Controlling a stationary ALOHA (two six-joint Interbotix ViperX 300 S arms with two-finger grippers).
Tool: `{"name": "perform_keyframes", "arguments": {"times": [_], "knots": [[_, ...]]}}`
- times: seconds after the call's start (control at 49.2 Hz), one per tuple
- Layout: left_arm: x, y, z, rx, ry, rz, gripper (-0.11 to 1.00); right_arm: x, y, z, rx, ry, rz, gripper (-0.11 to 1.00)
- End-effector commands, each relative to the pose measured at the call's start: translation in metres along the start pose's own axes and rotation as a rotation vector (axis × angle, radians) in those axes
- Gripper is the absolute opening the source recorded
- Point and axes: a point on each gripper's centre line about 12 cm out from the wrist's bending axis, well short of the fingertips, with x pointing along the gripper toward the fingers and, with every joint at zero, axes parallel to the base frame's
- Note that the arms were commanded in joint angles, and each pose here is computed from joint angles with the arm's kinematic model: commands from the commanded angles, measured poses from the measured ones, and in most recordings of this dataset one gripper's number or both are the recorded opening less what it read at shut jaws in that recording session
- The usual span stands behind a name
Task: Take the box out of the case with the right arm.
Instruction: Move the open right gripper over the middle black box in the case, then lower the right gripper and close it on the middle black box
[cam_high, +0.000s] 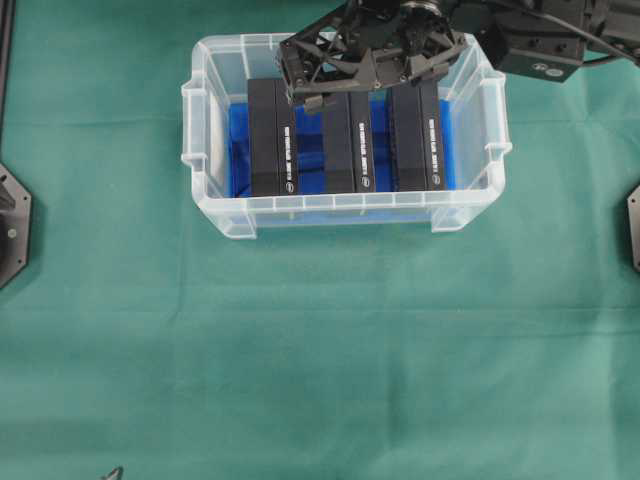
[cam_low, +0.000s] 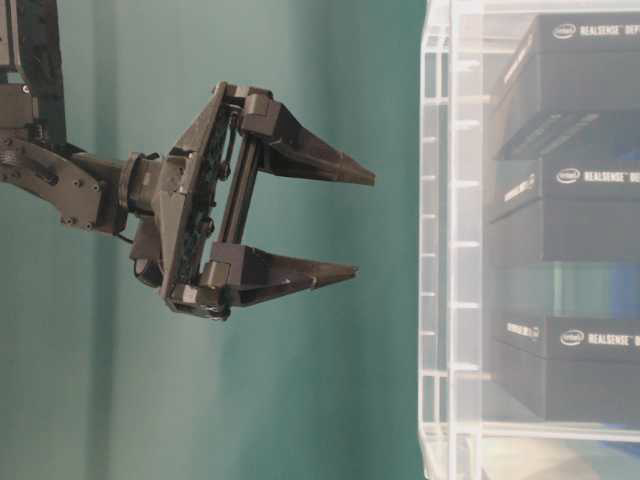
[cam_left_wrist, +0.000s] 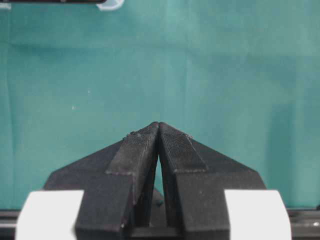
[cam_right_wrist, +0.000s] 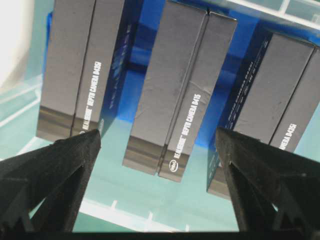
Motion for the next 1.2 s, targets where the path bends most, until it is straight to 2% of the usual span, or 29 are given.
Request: {"name": "perform_keyframes", "arguments": {"times": [0.0, 0.589, 0.894, 1.178], "knots": [[-0.008, -0.001, 0.004, 0.004, -0.028, -0.008, 0.0, -0.014, 0.004, 0.001, -0.002, -0.017, 0.04, 0.96], [-0.007, -0.002, 0.004, 0.003, -0.028, -0.009, 0.0, 0.001, 0.004, 0.001, -0.007, -0.014, 0.005, 0.96], [-0.008, -0.001, 0.003, 0.002, -0.028, -0.008, 0.0, 0.034, 0.001, -0.001, -0.009, -0.007, -0.013, 0.96], [-0.006, -0.002, 0.005, 0.002, -0.023, -0.008, 0.0, 0.073, -0.011, -0.005, 0.002, 0.011, -0.035, 0.96]]}}
